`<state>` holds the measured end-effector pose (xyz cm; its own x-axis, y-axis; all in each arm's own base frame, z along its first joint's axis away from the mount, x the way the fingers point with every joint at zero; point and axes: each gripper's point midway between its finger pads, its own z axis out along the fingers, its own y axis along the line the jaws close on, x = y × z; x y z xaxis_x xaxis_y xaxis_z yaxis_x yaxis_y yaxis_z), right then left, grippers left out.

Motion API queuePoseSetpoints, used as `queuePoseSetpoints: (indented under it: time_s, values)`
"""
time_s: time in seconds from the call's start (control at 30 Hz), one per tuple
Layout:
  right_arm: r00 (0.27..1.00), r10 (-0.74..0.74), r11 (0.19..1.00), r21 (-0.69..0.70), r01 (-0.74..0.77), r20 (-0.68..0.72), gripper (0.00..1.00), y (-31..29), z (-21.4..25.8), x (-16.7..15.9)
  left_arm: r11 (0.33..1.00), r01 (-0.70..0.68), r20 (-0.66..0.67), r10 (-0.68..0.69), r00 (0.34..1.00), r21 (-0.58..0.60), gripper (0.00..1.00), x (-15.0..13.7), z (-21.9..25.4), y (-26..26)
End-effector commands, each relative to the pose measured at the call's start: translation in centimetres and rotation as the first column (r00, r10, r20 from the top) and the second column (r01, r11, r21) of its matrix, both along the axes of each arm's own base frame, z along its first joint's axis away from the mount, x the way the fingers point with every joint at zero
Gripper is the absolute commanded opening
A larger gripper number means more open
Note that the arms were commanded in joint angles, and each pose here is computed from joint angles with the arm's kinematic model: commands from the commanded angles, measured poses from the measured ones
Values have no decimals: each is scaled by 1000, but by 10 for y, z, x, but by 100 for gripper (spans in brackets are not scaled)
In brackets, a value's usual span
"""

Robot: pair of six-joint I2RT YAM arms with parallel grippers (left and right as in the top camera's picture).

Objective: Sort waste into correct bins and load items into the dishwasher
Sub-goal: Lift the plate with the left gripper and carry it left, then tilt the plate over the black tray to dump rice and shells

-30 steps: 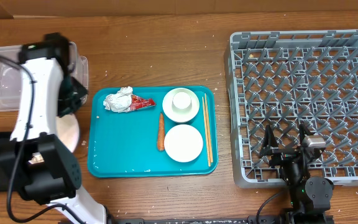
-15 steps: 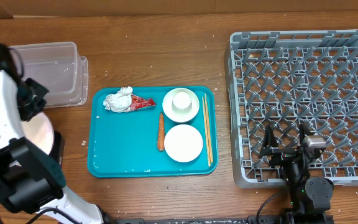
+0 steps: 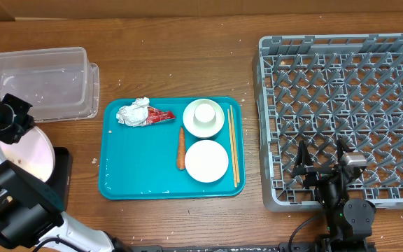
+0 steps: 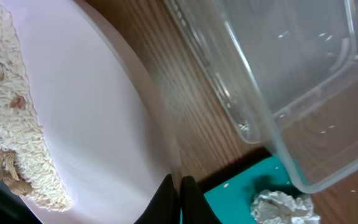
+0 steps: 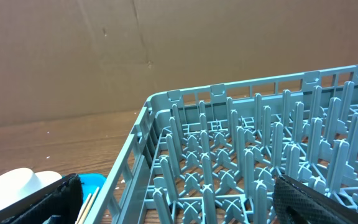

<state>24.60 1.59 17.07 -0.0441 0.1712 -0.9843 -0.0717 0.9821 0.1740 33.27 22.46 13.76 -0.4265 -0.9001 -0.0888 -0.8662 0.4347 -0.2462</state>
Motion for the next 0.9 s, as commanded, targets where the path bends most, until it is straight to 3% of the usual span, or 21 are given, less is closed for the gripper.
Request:
queuePoseSetpoints:
  time_s: [0.0,0.3,0.87]
  values:
    - [1000,-6,1000,-7,6,8,100,-1,-1,0,999,40,82,-38,996,-33,4,11,9,1]
    - [1000,-6,1000,-7,6,8,100,-1,-1,0,987,52,210,-19,977,-153,4,16,20,-1]
    - [1000,-6,1000,-7,6,8,100,-1,-1,0,944,77,409,65,910,-322,4,-12,48,19]
